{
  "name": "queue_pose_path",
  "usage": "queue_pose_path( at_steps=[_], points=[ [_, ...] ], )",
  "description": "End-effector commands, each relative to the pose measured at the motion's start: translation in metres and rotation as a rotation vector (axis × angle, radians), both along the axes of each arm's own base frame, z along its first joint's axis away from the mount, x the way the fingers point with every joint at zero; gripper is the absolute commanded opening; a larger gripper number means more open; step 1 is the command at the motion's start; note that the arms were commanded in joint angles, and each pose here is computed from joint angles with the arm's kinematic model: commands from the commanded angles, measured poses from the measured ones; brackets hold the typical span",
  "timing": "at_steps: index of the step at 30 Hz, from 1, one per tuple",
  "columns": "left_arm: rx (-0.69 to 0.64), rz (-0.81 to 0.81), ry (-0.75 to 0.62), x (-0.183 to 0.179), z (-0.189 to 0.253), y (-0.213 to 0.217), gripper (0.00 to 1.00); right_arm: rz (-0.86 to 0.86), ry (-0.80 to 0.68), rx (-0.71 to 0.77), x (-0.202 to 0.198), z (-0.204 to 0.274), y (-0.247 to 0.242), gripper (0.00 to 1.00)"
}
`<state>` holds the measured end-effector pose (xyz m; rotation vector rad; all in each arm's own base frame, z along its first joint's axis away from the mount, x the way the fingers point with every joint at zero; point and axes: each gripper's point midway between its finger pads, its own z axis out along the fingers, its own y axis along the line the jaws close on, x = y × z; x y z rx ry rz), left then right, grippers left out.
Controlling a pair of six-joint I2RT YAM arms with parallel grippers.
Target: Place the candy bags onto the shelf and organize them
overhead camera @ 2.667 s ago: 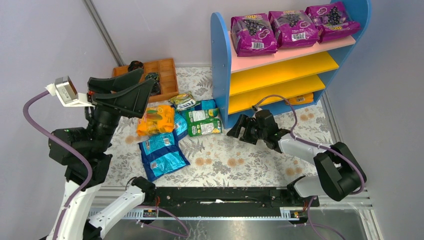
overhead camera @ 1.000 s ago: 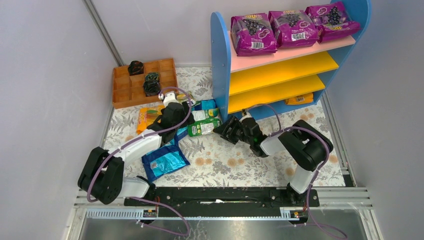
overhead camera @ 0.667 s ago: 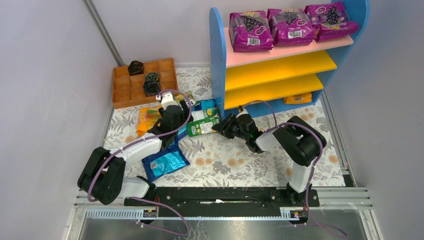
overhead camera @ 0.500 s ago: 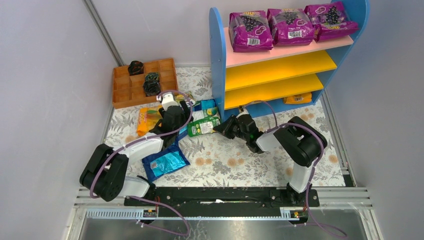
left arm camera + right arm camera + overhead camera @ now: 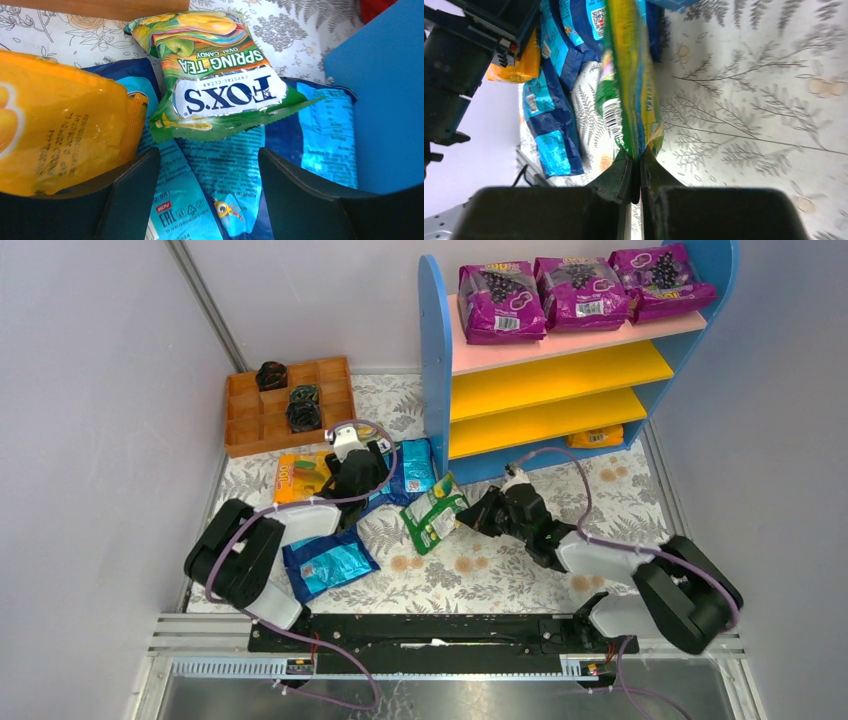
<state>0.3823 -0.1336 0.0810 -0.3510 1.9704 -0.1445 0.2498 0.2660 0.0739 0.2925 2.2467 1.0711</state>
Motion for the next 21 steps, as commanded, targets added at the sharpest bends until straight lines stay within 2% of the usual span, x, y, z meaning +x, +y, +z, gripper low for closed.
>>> queue_pose_path(
  at_steps=[1, 9, 16, 21],
  points=[
    [0.039, 0.079, -0.009, 0.015, -0.002, 0.01, 0.76, -0.044, -0.067, -0.177, -0.008, 0.002, -0.04, 0.03],
    [0.081, 0.126, -0.033, 0.029, -0.002, 0.018, 0.77, -0.105, -0.113, -0.25, -0.019, 0.025, -0.072, 0.06],
    [0.069, 0.156, -0.028, 0.049, -0.006, 0.02, 0.77, -0.222, -0.087, -0.322, -0.024, 0.022, -0.103, 0.07],
    [0.071, 0.182, -0.008, 0.058, -0.014, 0.028, 0.76, -0.286, -0.082, -0.397, -0.02, 0.022, -0.12, 0.12]
  ],
)
